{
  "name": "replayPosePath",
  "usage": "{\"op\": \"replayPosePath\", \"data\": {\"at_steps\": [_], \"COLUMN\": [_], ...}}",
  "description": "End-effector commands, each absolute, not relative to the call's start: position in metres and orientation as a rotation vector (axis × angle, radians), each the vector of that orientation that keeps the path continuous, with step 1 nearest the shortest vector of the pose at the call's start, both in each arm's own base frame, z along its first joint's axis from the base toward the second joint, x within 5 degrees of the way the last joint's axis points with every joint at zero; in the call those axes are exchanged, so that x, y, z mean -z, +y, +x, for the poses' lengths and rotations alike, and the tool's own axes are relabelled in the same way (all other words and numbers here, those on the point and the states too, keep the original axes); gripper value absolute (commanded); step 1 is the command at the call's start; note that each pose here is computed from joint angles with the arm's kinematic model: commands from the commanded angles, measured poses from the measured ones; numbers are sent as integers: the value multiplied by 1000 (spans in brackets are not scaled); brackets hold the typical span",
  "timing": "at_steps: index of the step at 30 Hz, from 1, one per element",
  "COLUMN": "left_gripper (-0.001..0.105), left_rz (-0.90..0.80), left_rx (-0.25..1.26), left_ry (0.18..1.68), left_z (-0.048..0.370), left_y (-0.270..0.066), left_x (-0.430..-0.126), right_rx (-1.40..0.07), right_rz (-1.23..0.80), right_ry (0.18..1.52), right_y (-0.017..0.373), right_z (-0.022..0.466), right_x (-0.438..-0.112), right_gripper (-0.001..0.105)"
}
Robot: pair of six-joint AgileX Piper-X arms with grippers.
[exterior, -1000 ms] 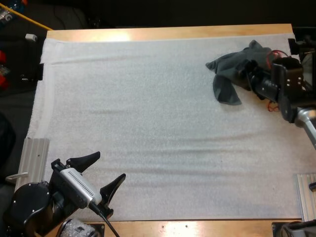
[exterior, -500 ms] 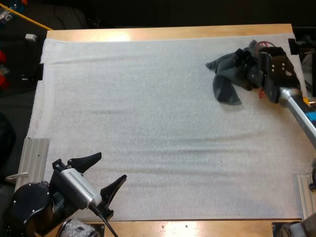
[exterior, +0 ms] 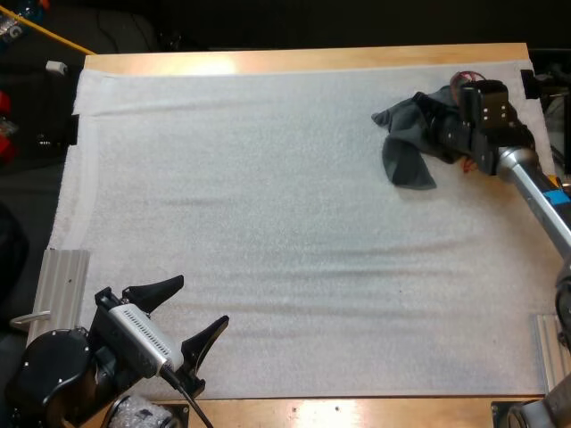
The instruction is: Pick towel from pile, fold and stack
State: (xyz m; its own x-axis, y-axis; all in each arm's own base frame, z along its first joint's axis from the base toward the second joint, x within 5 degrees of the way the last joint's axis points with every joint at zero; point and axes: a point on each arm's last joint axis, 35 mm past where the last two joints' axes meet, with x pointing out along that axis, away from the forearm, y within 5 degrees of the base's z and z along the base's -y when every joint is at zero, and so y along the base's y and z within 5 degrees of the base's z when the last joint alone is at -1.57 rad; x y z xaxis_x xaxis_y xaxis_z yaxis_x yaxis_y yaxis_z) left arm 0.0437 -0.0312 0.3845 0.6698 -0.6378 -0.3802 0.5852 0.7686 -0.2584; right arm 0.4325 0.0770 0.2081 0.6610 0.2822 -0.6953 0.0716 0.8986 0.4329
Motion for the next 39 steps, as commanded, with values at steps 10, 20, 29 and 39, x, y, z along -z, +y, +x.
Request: {"op": "replayPosePath", "data": {"at_steps": [10, 20, 29, 39], "left_gripper": [69, 69, 69, 69], "left_rz": [-130, -130, -130, -130], "left_rx": [719, 719, 719, 719], "left_ry": [472, 472, 472, 472], "left_z": [43, 43, 43, 43], "left_y": [-32, -32, -32, -32], "left_x": [-387, -387, -387, -387], "right_rx": [-322, -393, -475, -690], "right_rz": [39, -49, -106, -49], "right_ry": [624, 580, 706, 698], "right_y": [101, 106, 111, 176], "right_z": [376, 284, 229, 203], "right_x": [-324, -401, -412, -410], "right_gripper": [0, 0, 0, 0]}}
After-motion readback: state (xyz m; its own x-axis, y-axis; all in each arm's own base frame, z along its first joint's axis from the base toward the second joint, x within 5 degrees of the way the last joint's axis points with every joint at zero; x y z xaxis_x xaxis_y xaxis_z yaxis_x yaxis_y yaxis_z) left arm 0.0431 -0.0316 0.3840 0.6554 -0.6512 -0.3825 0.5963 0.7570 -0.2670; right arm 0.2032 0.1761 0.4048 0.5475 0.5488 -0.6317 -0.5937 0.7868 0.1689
